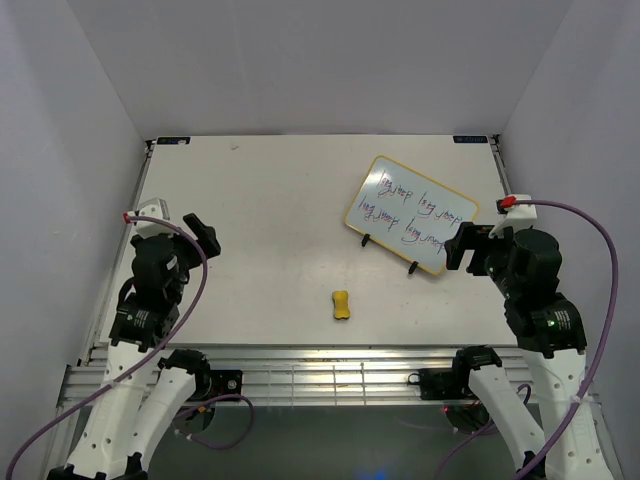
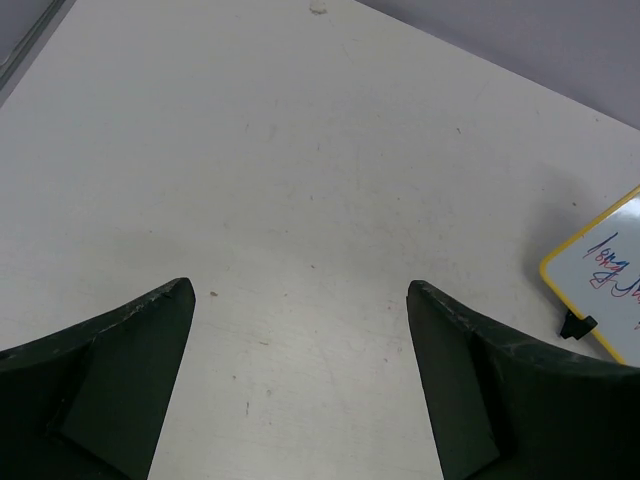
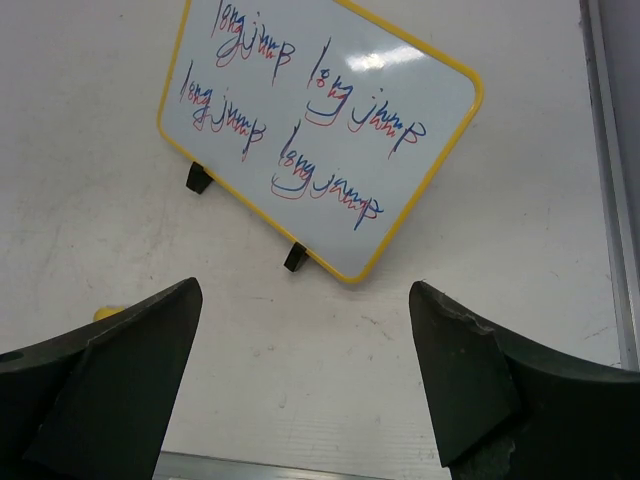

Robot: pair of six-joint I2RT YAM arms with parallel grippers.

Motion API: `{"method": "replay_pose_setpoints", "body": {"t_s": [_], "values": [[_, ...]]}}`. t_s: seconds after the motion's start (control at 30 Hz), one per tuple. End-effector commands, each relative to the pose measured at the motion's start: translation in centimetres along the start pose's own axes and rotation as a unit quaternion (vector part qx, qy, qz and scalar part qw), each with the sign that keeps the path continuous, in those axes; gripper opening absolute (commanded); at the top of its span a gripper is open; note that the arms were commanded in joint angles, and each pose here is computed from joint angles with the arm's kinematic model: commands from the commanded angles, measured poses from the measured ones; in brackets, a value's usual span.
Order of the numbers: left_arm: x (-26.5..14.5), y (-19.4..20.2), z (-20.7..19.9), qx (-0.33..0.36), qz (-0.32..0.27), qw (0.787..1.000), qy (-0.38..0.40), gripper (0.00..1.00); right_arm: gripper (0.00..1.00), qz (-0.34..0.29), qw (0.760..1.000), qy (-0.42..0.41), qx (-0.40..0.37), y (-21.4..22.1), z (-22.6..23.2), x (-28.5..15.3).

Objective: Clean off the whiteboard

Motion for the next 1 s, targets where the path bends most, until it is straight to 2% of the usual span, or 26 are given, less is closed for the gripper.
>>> {"method": "replay_pose_setpoints", "body": {"t_s": [0.0, 0.1, 0.17, 0.2, 0.23, 0.33, 0.37, 0.43, 0.47, 0.53, 0.6, 0.87, 0.97], "values": [[0.4, 0.2, 0.1, 0.000, 0.010, 1.000, -0.012, 0.98, 0.90, -0.048, 0.999, -0.014, -0.001, -1.8, 0.6, -0.8], [0.6, 0.4, 0.0, -0.003, 0.015, 1.000, -0.007, 0.98, 0.90, -0.049, 0.999, -0.017, 0.006, -1.7, 0.7, -0.4], [0.8, 0.5, 0.1, -0.012, 0.020, 1.000, -0.007, 0.98, 0.90, -0.040, 0.998, -0.048, 0.011, -0.7, 0.9, 0.7], [0.9, 0.4, 0.1, -0.015, 0.018, 1.000, -0.005, 0.98, 0.90, -0.074, 0.993, -0.085, 0.022, -1.3, 1.6, 1.0], [1.1, 0.5, 0.1, -0.017, 0.024, 1.000, -0.005, 0.98, 0.90, -0.067, 0.992, -0.107, 0.026, -0.2, 1.7, 2.1], [1.5, 0.7, 0.4, -0.028, 0.033, 0.999, -0.007, 0.98, 0.90, -0.078, 0.986, -0.145, 0.029, -0.6, 2.4, 4.0], [1.6, 0.8, 0.3, -0.027, 0.035, 0.999, -0.005, 0.98, 0.90, -0.070, 0.987, -0.146, 0.025, -1.4, 2.8, 4.4], [1.6, 0.8, 0.2, -0.028, 0.037, 0.999, 0.004, 0.98, 0.90, 0.000, 0.995, -0.103, 0.013, -1.4, 2.4, 7.5], [1.7, 0.9, 0.1, -0.027, 0.038, 0.999, 0.006, 0.98, 0.90, -0.009, 0.996, -0.094, 0.009, -3.6, 3.0, 7.7], [1.8, 1.0, 0.0, -0.023, 0.041, 0.999, 0.012, 0.98, 0.90, 0.030, 0.998, -0.061, 0.002, -4.3, 2.9, 10.5], [2.1, 1.2, -0.1, -0.016, 0.050, 0.998, 0.019, 0.98, 0.90, 0.043, 0.997, -0.064, -0.020, -6.4, 3.6, 13.6], [2.7, 1.8, -0.7, -0.005, 0.070, 0.996, 0.047, 0.98, 0.90, 0.111, 0.985, -0.074, -0.105, -10.2, 4.2, 20.3], [2.8, 2.3, -0.8, 0.001, 0.080, 0.995, 0.056, 0.98, 0.90, 0.185, 0.972, -0.104, -0.104, -8.9, 3.5, 23.0]]}}
Point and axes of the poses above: each gripper's point midway between its finger pads, its own x axis out along the fingers, its own z axis along the line the jaws close on, y = z × x, the point moved 9 cm from there along -x, back along the fingers, and after that the axes turned 15 degrees about x, right-handed, at the moved point
